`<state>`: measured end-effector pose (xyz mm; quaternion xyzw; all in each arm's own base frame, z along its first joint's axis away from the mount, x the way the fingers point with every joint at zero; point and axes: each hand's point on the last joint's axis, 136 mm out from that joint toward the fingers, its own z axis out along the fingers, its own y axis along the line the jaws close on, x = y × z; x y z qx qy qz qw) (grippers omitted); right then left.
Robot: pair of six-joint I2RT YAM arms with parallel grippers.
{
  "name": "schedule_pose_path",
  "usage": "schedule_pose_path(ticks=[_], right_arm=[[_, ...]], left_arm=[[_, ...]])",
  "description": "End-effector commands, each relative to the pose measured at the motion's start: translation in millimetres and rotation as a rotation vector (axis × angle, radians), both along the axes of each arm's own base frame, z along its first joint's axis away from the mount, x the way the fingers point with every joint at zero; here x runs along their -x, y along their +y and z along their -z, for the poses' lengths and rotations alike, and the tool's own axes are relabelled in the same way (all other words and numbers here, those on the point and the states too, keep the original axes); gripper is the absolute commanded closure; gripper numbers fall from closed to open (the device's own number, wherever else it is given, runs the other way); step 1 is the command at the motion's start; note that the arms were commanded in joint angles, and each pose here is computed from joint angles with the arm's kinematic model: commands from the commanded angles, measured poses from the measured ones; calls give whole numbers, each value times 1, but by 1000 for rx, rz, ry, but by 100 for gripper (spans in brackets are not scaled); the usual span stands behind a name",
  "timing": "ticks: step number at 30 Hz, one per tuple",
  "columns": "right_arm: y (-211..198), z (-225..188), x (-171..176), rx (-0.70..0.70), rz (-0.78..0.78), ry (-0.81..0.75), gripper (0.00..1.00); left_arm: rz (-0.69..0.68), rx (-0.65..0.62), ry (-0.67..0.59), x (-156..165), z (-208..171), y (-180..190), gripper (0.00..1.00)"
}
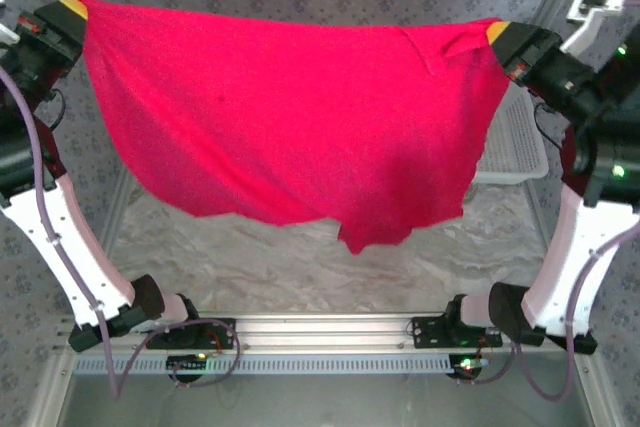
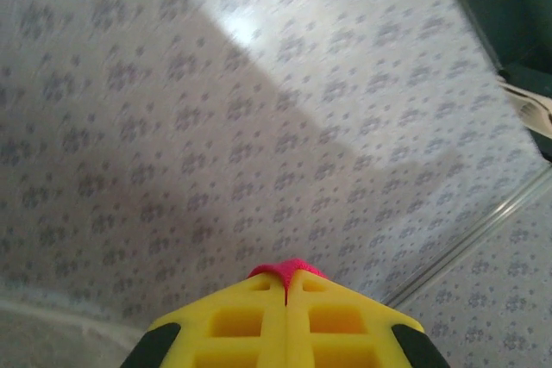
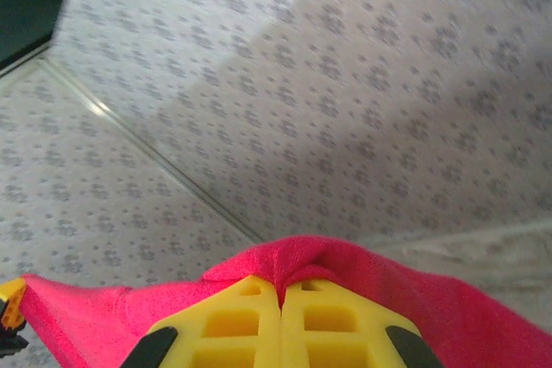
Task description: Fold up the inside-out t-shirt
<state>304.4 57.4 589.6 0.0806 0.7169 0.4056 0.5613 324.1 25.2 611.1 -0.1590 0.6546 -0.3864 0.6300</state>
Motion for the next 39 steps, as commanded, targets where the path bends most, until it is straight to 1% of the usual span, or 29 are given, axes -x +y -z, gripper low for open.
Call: schedule_pose_path(ticks=[1,5,8,12,15,18,20,23,26,27,28,30,31,32,34,36,37,39], right_arm=[[-10,37,-48,-19,27,117,100],[-11,47,-74,-6,37,144,100],[-11,41,-96,-3,33,134,100],[-13,19,-119,-22,22,70,100],[-20,1,-124,-69,8,15,100],[-26,-9,-113,-55,23,-25,100],[-24,-8,-103,-25,22,-26,100],[-13,15,-90,30,12,17,100],[5,60,-78,51,-2,95,100],[11,80,-72,64,-13,119,100],[14,104,-66,74,-17,151,100],[27,155,-52,65,-47,220,100],[33,188,-43,68,-62,273,100],[39,217,-35,72,-79,324,100],[53,295,-15,75,-116,475,100],[64,358,6,73,-146,607,100],[66,388,17,83,-146,675,100],[65,438,39,91,-133,783,100]], left_arm=[[-6,40,113,-47,46,20,100],[-2,34,185,-80,76,18,100],[40,49,216,-112,87,9,100],[91,42,185,-143,69,-8,100],[116,49,130,-150,43,-14,100],[140,61,59,-145,21,-14,100],[158,53,73,-142,25,-16,100],[164,-44,180,-136,58,-27,100],[172,-180,372,-125,116,-38,100],[166,-226,480,-119,145,-39,100],[141,-245,620,-115,178,-36,100],[169,-309,763,-104,227,-47,100],[168,-321,794,-98,255,-51,100],[149,-291,784,-90,273,-51,100],[61,-189,790,-69,331,-37,100],[-17,-101,798,-48,374,-25,100],[-55,-72,824,-36,397,-21,100],[-98,-49,854,-16,429,-19,100]])
